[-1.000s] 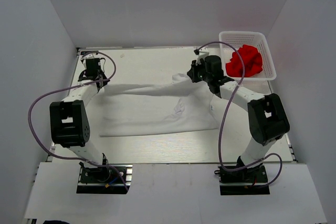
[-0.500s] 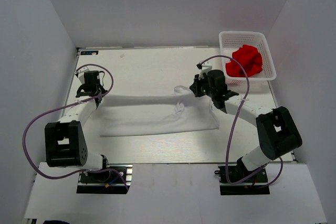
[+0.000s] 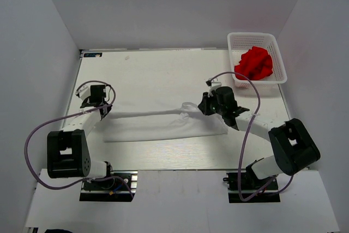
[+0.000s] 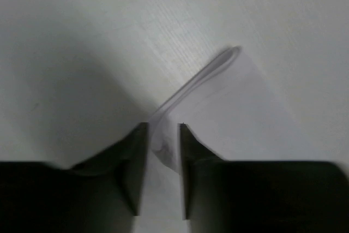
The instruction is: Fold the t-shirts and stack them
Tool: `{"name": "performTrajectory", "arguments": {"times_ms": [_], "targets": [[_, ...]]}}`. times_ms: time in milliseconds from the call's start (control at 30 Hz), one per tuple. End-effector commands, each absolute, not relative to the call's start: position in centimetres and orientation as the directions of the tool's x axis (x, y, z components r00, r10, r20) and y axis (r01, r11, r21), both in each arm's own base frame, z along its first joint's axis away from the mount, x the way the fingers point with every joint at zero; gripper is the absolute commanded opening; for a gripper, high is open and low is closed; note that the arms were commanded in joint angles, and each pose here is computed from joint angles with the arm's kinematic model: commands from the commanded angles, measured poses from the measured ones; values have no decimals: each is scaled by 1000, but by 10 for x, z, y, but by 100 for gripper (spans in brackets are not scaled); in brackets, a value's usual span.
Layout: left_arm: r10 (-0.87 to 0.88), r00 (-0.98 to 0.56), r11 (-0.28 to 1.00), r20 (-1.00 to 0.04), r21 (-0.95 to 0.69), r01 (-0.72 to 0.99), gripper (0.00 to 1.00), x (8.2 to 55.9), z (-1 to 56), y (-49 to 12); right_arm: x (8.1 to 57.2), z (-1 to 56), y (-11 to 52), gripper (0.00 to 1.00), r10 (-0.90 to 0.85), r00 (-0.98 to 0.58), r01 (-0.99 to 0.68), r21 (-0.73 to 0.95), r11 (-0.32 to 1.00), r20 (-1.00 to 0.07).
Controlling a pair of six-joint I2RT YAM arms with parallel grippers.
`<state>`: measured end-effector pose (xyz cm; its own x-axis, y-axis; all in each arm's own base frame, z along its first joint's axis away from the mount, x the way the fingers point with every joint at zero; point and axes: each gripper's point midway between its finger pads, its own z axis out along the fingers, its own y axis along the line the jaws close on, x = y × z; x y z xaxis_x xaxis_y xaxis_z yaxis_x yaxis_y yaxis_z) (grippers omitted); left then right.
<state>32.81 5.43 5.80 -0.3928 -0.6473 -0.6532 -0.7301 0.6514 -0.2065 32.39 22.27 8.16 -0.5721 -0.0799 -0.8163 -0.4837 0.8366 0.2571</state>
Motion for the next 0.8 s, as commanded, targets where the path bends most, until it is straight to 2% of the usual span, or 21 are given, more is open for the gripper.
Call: {"name": "performTrajectory", "arguments": {"times_ms": [0, 33, 67, 100, 133, 200, 233, 300, 333, 433, 467, 500, 567, 767], "targets": [[-774, -311, 481, -552, -193, -855, 42, 284, 42, 50, 301, 87, 230, 36, -22, -597, -492, 345, 799, -802], [-789, -277, 427, -548, -166, -889, 72, 271, 41, 56, 287, 81, 227, 46, -19, -619, -489, 367, 791, -785], [-793, -214, 368, -570, -169, -915, 83, 271, 55, 66, 272, 73, 226, 52, -38, -659, -485, 385, 785, -751], [-798, -216, 333, -563, -114, -936, 95, 254, 58, 68, 262, 77, 224, 57, -13, -679, -465, 416, 781, -734], [-808, -128, 258, -576, -150, -955, 100, 253, 72, 73, 251, 78, 220, 59, -23, -691, -466, 421, 778, -722], [-801, -34, 211, -598, -228, -950, 100, 265, 105, 78, 235, 85, 215, 67, -28, -695, -476, 430, 767, -718], [-799, -7, 211, -601, -270, -939, 100, 272, 117, 79, 235, 96, 215, 78, -18, -668, -496, 426, 757, -744], [-796, 47, 213, -604, -352, -911, 100, 285, 142, 80, 246, 117, 214, 83, -5, -601, -521, 388, 760, -799], [-801, 55, 226, -597, -385, -895, 100, 291, 147, 77, 251, 123, 214, 90, -1, -578, -527, 372, 764, -816], [-810, 0, 347, -586, -480, -806, 100, 322, 166, 60, 276, 130, 223, 90, -10, -534, -539, 332, 774, -845], [-807, -74, 424, -586, -486, -764, 100, 330, 169, 50, 290, 154, 233, 90, 12, -504, -554, 333, 763, -864], [-799, -116, 468, -590, -488, -737, 100, 338, 168, 45, 292, 127, 242, 90, -37, -569, -557, 353, 752, -821], [-785, -215, 545, -581, -484, -685, 100, 351, 159, 31, 293, 138, 268, 90, -61, -560, -636, 382, 670, -826], [-757, -408, 644, -510, -484, -592, 100, 375, 125, -2, 295, 116, 317, 90, -92, -604, -698, 469, 541, -792]]}}
